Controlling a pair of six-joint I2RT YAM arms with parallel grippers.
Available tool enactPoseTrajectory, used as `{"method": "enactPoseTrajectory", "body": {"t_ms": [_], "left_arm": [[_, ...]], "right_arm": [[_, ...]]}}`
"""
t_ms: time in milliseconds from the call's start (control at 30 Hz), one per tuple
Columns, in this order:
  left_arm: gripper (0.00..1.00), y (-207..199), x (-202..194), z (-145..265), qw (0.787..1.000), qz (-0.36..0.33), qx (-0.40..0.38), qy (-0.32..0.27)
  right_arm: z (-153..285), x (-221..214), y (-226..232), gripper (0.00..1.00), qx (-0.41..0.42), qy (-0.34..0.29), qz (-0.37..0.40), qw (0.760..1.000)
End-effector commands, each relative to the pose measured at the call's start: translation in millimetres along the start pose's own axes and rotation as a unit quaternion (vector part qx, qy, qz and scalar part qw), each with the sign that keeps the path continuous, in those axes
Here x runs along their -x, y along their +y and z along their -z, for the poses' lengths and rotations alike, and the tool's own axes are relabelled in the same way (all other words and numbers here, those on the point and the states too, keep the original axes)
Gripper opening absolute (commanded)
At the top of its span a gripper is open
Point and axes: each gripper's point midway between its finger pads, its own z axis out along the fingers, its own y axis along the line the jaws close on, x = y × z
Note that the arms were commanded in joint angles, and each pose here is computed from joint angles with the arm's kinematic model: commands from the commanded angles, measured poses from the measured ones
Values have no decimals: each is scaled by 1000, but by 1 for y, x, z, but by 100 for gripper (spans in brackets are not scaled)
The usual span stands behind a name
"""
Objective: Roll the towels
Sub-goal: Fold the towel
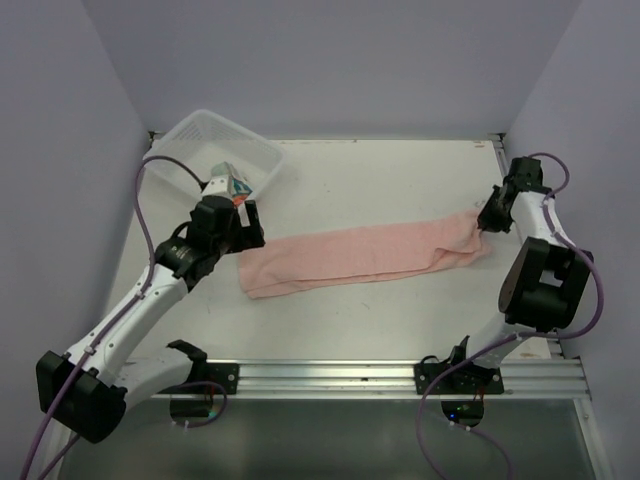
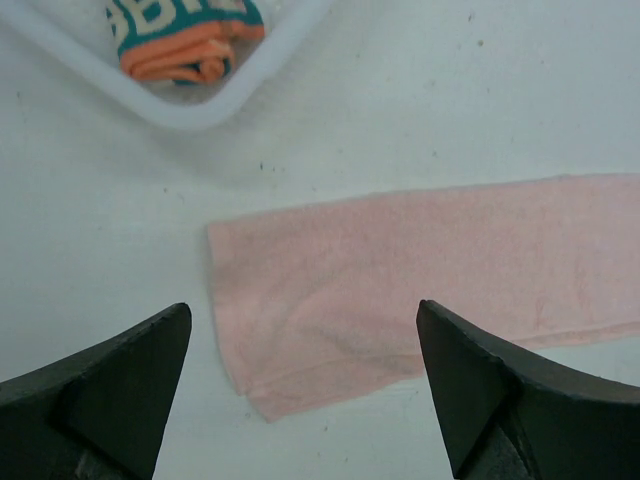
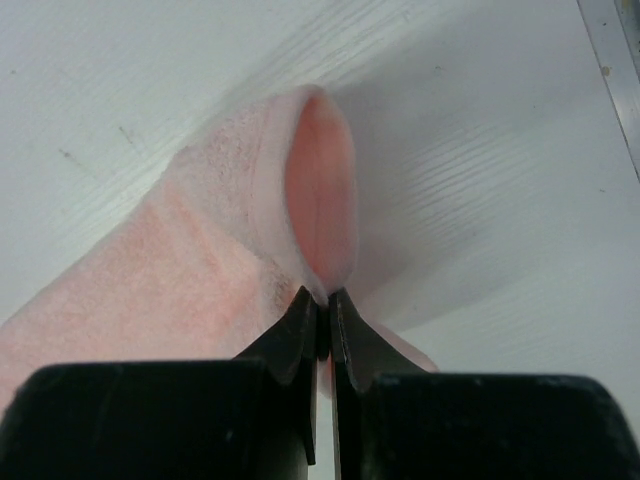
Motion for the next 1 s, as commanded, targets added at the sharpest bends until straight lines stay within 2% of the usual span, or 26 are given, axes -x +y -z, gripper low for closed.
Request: {"method": "enactPoseTrajectory", "body": {"t_ms": [0,267,467,733,967], "left_arm": [[98,-8,44,-3,998,-48,14,-48],[98,-17,57,-18,995,-85,7,-61],[98,-9,43,-23,994,-88,7,-68],[98,-3,47,-14,993,-82,5,-83],[98,4,56,-3,992,-73,21,-105]], "right_arm": [[35,7,14,0,17,-19,26,999],[83,-5,43,0,25,-12,114,993],[118,-9,62,0,53,-10,147,988],[170,-30,117,0,167,3,204,965],[210,-56,183,0,264,1,237,935]]}}
